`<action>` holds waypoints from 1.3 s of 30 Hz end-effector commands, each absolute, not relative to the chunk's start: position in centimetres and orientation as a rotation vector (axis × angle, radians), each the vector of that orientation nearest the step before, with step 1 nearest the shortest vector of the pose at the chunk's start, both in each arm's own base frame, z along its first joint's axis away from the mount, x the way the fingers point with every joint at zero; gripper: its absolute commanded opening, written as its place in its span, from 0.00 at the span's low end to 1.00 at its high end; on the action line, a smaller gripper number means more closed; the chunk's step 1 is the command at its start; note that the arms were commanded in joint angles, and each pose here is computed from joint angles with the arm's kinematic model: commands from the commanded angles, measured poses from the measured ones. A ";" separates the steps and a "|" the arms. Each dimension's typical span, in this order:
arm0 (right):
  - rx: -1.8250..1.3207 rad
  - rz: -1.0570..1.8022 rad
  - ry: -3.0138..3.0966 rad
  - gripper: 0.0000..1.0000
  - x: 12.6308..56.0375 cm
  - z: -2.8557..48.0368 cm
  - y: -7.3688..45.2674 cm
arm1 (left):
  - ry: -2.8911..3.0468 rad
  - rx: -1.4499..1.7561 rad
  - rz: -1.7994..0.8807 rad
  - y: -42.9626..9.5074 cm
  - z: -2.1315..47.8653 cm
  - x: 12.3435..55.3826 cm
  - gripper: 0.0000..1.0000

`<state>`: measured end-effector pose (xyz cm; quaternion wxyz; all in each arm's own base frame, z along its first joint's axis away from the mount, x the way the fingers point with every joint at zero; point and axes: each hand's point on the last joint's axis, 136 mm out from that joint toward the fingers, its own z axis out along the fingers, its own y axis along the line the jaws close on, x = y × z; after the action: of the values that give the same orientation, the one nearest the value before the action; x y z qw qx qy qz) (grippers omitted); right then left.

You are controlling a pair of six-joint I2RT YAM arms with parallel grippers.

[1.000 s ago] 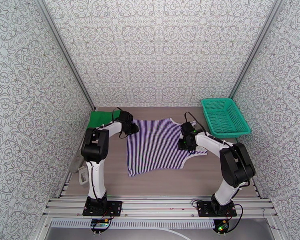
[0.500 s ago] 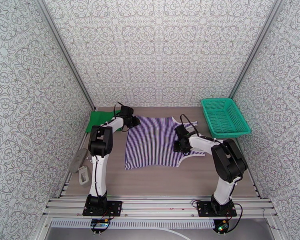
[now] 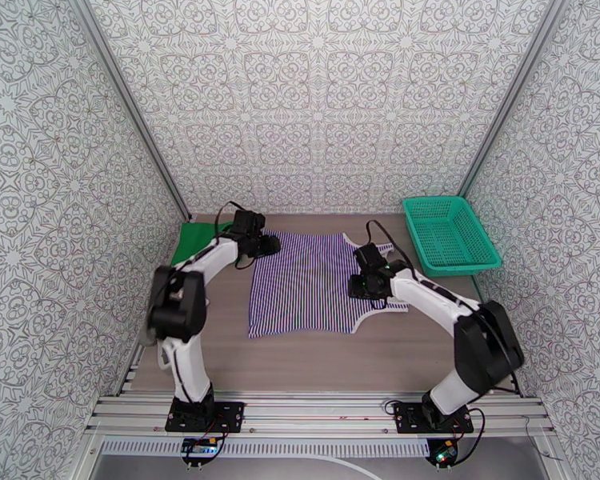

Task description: Fold and stack the mixed laundry pile

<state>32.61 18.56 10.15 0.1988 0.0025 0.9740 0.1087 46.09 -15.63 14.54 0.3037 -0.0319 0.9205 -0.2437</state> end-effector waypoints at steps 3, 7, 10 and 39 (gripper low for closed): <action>-0.051 0.347 2.846 0.39 28.4 6.6 20.5 | 2.533 -0.127 -0.643 -15.1 11.3 38.5 0.39; -0.091 0.351 2.875 0.38 27.0 5.1 21.7 | 2.592 -0.169 -0.663 -14.7 9.2 33.2 0.38; -0.107 0.334 2.900 0.38 26.3 3.8 22.2 | 2.650 -0.236 -0.639 -13.6 6.7 30.1 0.35; 0.052 0.388 2.922 0.40 22.2 6.3 19.8 | 2.654 -0.483 -0.597 -8.7 7.8 24.4 0.45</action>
<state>23.89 20.21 5.71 0.1221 -0.0091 0.9861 0.1126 26.33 -9.74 7.96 0.2127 -0.1406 0.9393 -0.2296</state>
